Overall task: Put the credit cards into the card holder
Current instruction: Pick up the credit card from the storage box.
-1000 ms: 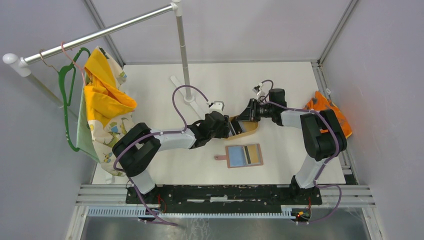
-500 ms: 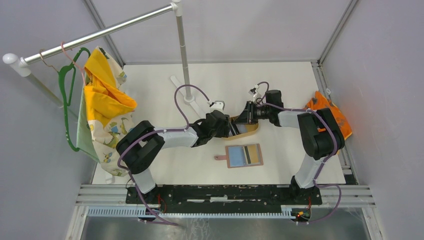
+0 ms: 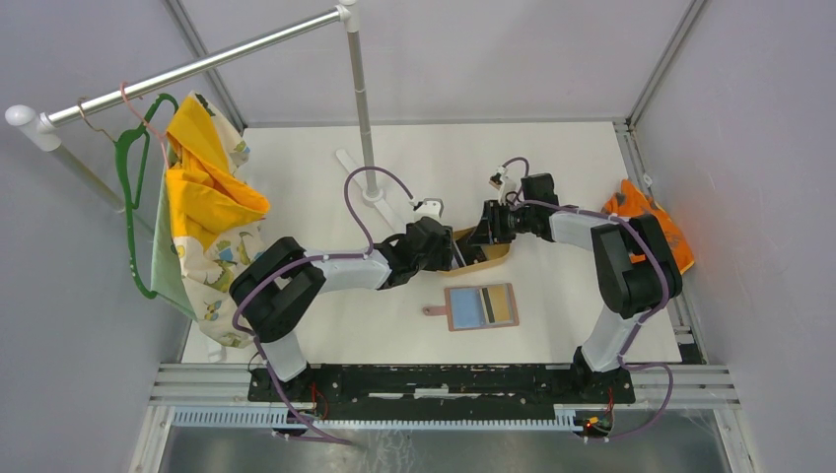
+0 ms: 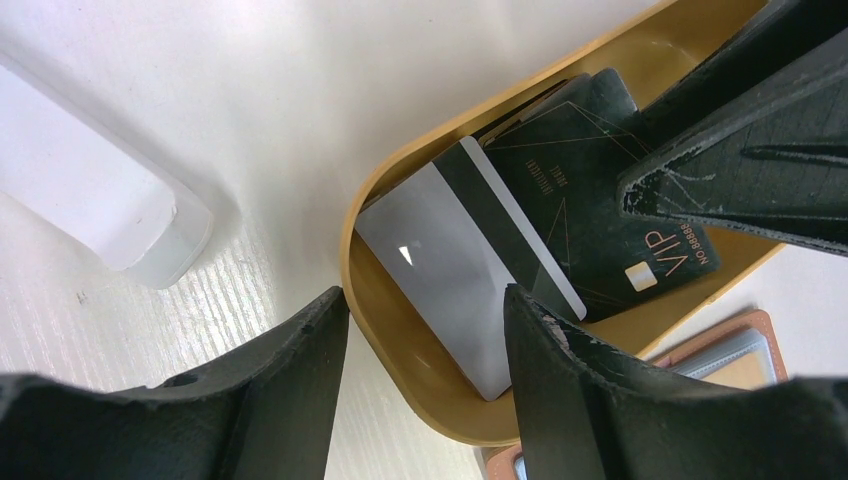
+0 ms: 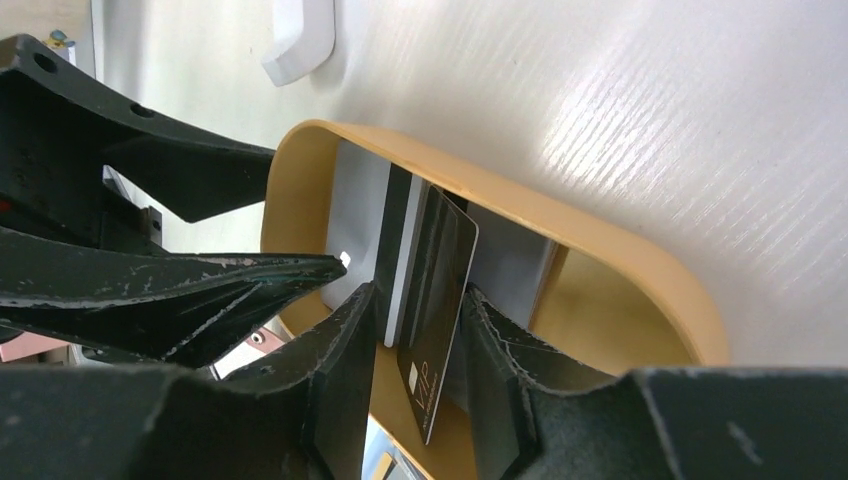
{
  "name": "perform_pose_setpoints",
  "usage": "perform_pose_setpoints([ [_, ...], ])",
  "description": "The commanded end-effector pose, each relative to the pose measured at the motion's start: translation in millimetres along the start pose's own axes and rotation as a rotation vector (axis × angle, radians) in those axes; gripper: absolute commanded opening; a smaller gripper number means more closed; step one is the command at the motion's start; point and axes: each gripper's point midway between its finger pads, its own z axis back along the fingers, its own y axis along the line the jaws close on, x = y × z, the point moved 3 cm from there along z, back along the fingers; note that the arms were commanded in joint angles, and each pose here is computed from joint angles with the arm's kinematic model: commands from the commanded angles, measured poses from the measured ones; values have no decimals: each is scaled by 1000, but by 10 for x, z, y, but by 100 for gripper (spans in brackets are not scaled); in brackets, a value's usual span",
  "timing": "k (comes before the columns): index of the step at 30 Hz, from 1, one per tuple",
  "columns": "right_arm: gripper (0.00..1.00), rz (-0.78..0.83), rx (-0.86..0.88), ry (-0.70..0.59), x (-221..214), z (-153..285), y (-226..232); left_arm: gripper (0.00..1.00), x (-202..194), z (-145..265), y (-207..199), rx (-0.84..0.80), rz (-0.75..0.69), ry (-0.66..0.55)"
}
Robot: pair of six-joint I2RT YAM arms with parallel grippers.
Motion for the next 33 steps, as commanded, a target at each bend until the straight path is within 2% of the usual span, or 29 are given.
perform_pose_setpoints([
  [1,42,54,15,-2,91,9,47,64,236,41,-128,-42,25,-62],
  [4,38,41,26,11,60,-12,42,64,252,61,-135,-48,28,-65],
  [9,10,12,24,-2,91,-3,51,64,332,165,-177,-76,35,-84],
  [12,1,-3,56,-53,213,102,115,65,405,272,-187,-90,38,-105],
  [22,0,-123,228,-279,467,627,420,66,628,774,-209,-194,52,-209],
  [27,0,-267,314,-381,462,900,607,68,735,1261,-313,-421,64,-363],
  [31,0,-333,342,-422,434,1047,744,78,770,1616,-423,-613,20,-474],
  [33,0,-377,362,-440,406,1099,809,82,769,1699,-480,-678,4,-481],
])
